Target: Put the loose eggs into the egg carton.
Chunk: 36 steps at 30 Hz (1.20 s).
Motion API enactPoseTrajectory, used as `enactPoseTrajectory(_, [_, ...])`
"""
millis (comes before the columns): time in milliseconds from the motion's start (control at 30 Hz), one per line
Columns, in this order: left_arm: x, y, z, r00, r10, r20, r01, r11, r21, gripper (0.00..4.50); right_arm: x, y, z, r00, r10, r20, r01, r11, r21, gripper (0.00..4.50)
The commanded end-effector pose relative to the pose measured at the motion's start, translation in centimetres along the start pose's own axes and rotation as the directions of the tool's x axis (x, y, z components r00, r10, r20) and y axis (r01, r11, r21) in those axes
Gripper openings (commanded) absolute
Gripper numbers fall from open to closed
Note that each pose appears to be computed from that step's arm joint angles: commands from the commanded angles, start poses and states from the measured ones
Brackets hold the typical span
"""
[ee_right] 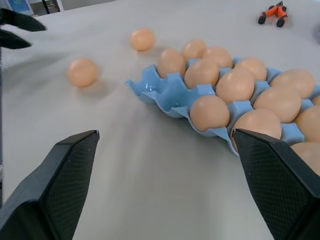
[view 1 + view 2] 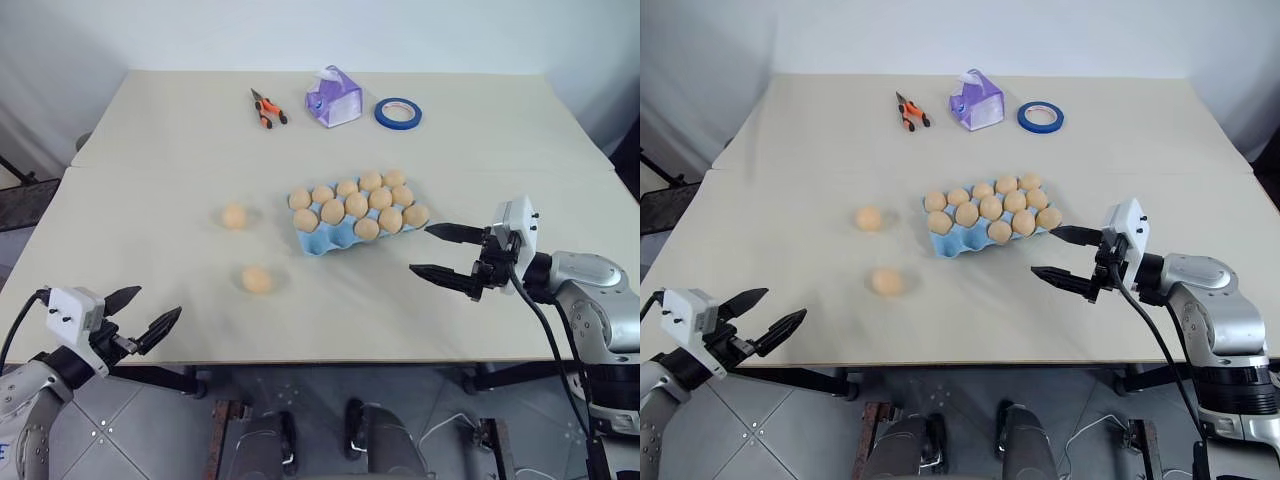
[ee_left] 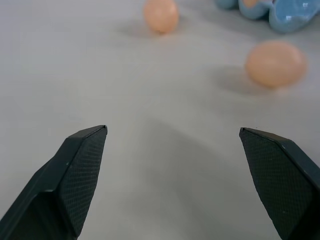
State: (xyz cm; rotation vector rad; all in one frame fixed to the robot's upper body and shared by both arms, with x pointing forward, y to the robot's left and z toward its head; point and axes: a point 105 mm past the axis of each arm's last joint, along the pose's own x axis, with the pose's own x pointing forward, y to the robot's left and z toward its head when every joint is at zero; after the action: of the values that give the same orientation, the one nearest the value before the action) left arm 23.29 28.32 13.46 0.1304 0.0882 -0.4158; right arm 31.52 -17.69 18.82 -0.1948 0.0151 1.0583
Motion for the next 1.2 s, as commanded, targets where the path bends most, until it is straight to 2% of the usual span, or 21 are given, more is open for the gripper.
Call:
enactPoseTrajectory(33, [-0.4, -1.1, 1.6, 0.998, -0.037, 0.041, 0.036, 0.999, 0.039, 4.50, 0.3, 0.1, 1.2, 0.999, 0.011, 0.037, -0.009, 0.999, -0.046, 4.46])
enactPoseTrajectory(233, [2.1, -4.8, 2.1, 0.985, -0.163, 0.064, 0.163, 0.987, 0.002, 4.50, 0.4, 0.7, 1.2, 0.998, 0.050, 0.042, -0.048, 0.998, -0.052, 4.46])
enactPoseTrajectory(367, [5.0, -7.3, 2.3, 0.971, -0.213, 0.106, 0.215, 0.977, -0.010, 4.50, 0.3, 0.8, 1.2, 0.999, 0.032, 0.044, -0.030, 0.998, -0.046, 4.46])
enactPoseTrajectory(467, [6.8, -8.1, 2.5, 0.970, -0.211, 0.124, 0.215, 0.976, -0.022, 4.50, 0.4, 1.0, 1.1, 0.999, 0.022, 0.048, -0.020, 0.999, -0.041, 4.46])
enactPoseTrajectory(600, [9.9, -8.3, 1.5, 0.976, -0.199, 0.089, 0.202, 0.979, -0.033, 4.50, 0.5, 1.4, 1.2, 0.998, 0.007, 0.070, -0.005, 1.000, -0.026, 4.46])
enactPoseTrajectory(767, [11.2, -8.3, 0.2, 0.975, -0.220, 0.037, 0.222, 0.974, -0.038, 4.50, 0.6, 1.6, 1.2, 0.997, 0.000, 0.073, 0.002, 1.000, -0.023, 4.46])
enactPoseTrajectory(867, [11.8, -7.9, -1.0, 0.976, -0.213, -0.035, 0.213, 0.977, -0.012, 3.94, 0.6, 1.6, 1.2, 0.997, -0.015, 0.078, 0.017, 1.000, -0.021, 4.50])
enactPoseTrajectory(1200, [12.4, -9.1, 1.0, 0.965, -0.259, 0.031, 0.259, 0.966, 0.014, 0.72, 0.4, 1.5, 0.9, 0.996, -0.041, 0.080, 0.042, 0.999, -0.010, 4.50])
